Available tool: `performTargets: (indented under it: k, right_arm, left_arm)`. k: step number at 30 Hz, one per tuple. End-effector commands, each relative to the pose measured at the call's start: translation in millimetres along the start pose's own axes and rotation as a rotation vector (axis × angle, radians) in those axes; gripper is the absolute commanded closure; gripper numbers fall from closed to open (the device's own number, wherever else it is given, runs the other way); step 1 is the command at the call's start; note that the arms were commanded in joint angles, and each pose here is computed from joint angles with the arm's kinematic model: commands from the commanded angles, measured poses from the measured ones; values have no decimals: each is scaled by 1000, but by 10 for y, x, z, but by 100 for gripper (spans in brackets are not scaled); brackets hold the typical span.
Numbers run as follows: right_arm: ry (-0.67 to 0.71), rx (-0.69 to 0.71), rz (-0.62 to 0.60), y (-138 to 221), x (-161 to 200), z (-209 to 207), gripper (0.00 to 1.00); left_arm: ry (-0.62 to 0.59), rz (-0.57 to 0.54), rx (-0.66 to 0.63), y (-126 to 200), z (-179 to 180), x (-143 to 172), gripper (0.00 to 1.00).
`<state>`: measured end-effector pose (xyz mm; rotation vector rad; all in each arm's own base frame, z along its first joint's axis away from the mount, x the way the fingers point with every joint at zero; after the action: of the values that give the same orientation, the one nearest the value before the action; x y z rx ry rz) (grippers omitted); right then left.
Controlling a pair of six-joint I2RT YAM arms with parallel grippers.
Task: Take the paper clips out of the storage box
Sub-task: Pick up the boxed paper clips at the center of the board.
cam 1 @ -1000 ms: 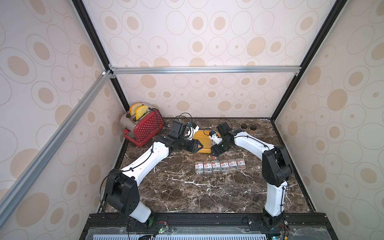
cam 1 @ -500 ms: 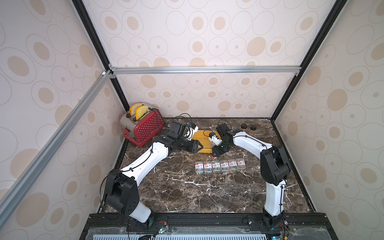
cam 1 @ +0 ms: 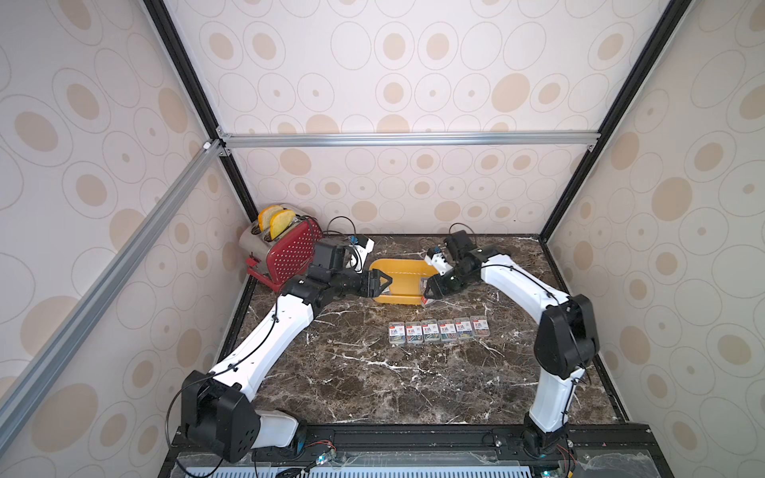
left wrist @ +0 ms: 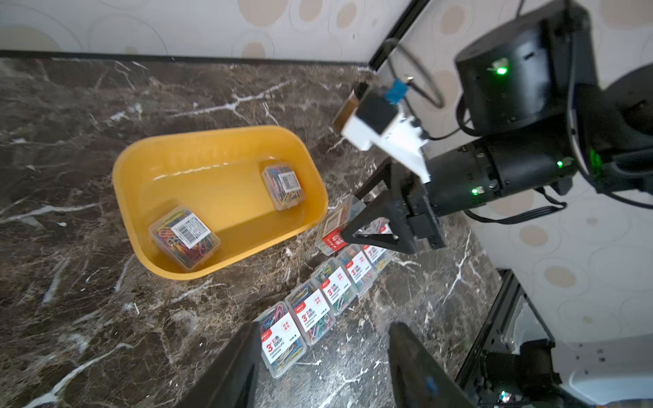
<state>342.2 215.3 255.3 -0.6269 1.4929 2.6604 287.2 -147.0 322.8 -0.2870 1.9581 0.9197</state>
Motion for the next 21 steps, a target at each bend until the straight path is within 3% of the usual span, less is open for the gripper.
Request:
performTargets:
  k: [1, 5, 9, 12, 21]
  right_arm:
    - [-185, -297, -127, 500, -95, 178, 81]
    - [-360, -597, -211, 655, -165, 260, 82]
    - [-435, -817, -264, 765, -300, 397, 82]
    - [-411, -880, -285, 876, -381, 527, 82]
    - [-436, -1037, -319, 1001, -492, 787, 84]
  left_arm:
    - [82, -126, 58, 135, -68, -130, 40]
    - [159, -269, 116, 164, -90, -138, 37]
    - [217, -454, 134, 218, -83, -169, 31]
    - [268, -564, 179, 251, -91, -269, 28]
    - [441, -729, 326, 183, -103, -499, 16]
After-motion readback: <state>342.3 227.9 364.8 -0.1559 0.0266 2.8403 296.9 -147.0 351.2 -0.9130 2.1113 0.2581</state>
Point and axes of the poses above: each gripper's point midway between its finger pads, its own y axis back along the fingers, its own z axis along the line the jaws close on, x = y × z, the point moved 10 cm from there along y, back along the fingers, and after that the axes turned 14 degrees about -y, right-handed, at the moved point
